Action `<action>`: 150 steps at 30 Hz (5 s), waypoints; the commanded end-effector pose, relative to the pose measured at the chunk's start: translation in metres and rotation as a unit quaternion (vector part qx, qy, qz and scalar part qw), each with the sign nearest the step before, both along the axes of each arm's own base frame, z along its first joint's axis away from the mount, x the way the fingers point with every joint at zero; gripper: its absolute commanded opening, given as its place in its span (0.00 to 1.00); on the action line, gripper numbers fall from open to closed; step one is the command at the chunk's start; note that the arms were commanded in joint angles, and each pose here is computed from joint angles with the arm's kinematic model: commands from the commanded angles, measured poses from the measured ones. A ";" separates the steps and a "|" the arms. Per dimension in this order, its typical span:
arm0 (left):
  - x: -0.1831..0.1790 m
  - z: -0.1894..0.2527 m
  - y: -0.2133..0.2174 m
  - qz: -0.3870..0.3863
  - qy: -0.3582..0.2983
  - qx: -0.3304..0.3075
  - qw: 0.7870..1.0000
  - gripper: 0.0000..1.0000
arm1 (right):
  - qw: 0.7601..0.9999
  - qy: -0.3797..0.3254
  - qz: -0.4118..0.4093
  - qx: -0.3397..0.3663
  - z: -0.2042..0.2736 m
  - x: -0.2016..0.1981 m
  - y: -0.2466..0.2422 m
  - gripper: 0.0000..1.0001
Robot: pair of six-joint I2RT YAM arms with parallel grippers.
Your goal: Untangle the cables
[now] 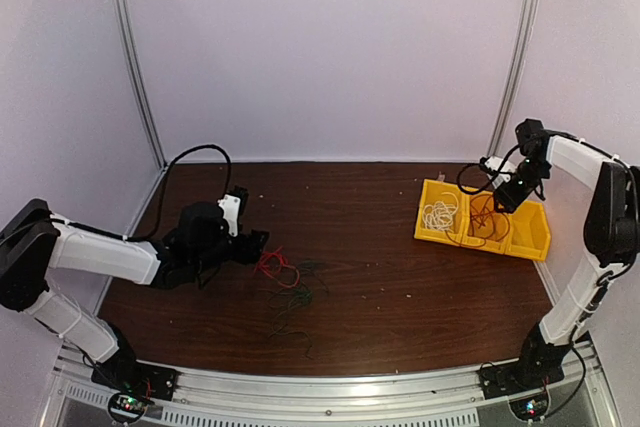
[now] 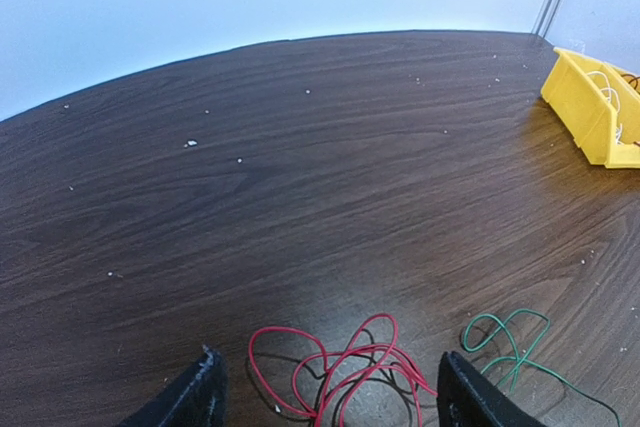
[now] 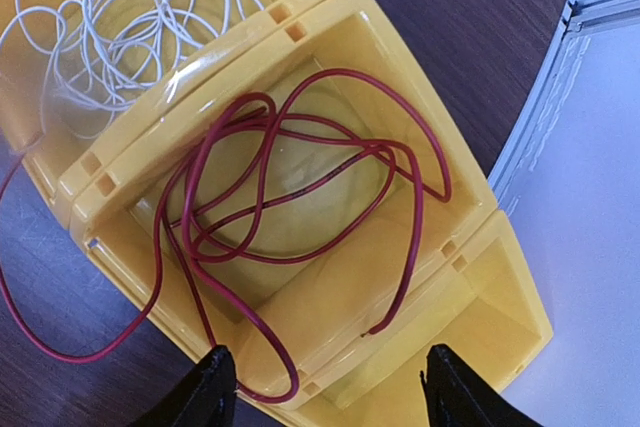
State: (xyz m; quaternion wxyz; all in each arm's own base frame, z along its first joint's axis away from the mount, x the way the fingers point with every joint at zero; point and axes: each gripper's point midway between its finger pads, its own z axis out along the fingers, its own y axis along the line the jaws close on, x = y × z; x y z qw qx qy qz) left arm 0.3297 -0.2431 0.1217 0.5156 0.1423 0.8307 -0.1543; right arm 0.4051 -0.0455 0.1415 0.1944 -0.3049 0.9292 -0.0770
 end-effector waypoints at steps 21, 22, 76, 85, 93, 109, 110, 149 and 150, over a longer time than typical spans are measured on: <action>0.003 0.008 -0.006 -0.004 -0.005 -0.033 0.999 0.73 | 0.997 0.022 -0.038 0.067 -0.073 0.035 0.020 0.00; 0.003 0.008 -0.006 -0.004 -0.006 -0.033 0.999 0.73 | 0.997 0.025 -0.039 0.066 -0.075 0.033 0.022 0.00; 0.006 0.007 -0.024 -0.027 0.004 -0.058 0.998 0.72 | 0.989 -0.080 0.030 -0.119 0.006 0.002 0.050 0.00; 0.003 0.004 -0.020 -0.026 0.007 -0.056 0.998 0.72 | 0.995 -0.055 -0.041 -0.067 -0.029 0.032 0.026 0.00; 0.004 0.011 -0.020 -0.026 0.001 -0.055 0.998 0.72 | 0.998 -0.023 -0.056 -0.031 -0.058 0.038 0.032 0.00; -0.006 -0.019 0.001 0.005 0.073 -0.014 0.997 0.72 | 0.996 -0.085 0.024 -0.008 0.051 0.002 0.102 0.58; -0.007 -0.023 0.001 0.005 0.084 -0.014 0.996 0.72 | 0.996 -0.083 0.040 -0.005 0.050 0.000 0.116 0.58; 0.049 0.045 0.004 -0.002 0.157 -0.055 0.986 0.63 | 0.874 0.110 0.407 0.243 -0.108 -0.118 0.476 0.19; 0.045 0.031 0.005 -0.004 0.173 -0.057 0.983 0.65 | 0.874 0.108 0.406 0.244 -0.107 -0.118 0.476 0.12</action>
